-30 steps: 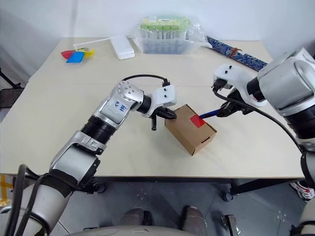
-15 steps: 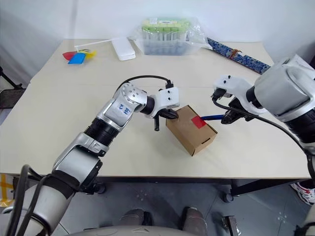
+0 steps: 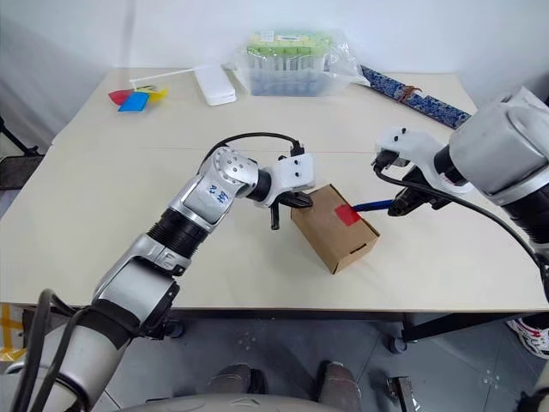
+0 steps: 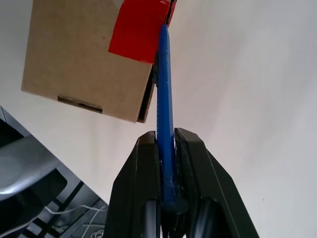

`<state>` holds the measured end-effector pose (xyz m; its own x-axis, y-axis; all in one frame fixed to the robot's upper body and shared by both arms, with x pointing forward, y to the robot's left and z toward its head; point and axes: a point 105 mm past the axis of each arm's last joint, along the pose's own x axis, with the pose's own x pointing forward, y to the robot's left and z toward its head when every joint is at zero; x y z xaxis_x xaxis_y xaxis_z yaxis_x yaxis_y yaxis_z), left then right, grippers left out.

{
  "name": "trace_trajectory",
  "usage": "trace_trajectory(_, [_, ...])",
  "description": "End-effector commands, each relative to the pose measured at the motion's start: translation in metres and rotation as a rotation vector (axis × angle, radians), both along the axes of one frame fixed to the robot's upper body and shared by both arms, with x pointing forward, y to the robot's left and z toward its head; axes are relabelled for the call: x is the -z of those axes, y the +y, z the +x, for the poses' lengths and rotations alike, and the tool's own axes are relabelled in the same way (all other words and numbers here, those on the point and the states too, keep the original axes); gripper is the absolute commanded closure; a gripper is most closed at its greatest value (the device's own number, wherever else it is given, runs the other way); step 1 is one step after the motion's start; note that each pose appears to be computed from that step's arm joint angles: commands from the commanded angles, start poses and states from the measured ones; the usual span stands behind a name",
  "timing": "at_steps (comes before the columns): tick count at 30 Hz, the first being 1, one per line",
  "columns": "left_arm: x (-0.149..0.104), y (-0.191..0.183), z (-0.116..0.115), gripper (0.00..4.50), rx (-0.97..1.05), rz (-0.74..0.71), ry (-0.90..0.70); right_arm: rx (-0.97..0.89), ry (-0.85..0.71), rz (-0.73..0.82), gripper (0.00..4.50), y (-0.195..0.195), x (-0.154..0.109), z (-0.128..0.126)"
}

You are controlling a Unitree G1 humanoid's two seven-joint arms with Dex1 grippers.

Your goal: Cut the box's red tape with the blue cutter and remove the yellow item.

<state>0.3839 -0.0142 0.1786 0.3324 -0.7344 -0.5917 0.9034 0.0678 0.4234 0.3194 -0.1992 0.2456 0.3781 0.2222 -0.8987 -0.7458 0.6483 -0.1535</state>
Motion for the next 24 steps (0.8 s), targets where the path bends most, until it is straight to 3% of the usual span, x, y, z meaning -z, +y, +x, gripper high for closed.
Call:
trace_trajectory(1, [0.052, 0.012, -0.002, 4.5, -0.063, 0.126, 0.124, -0.001, 0.019, 0.082, 4.34, 0.013, -0.013, -0.005])
trace_trajectory(8, [0.055, 0.008, -0.003, 4.5, -0.056, 0.126, 0.125, 0.069, 0.067, 0.13, 4.34, 0.025, -0.013, -0.006])
trace_trajectory(24, [0.059, -0.003, -0.002, 4.5, -0.067, 0.136, 0.121, 0.095, 0.152, -0.029, 4.34, 0.0, 0.016, -0.021])
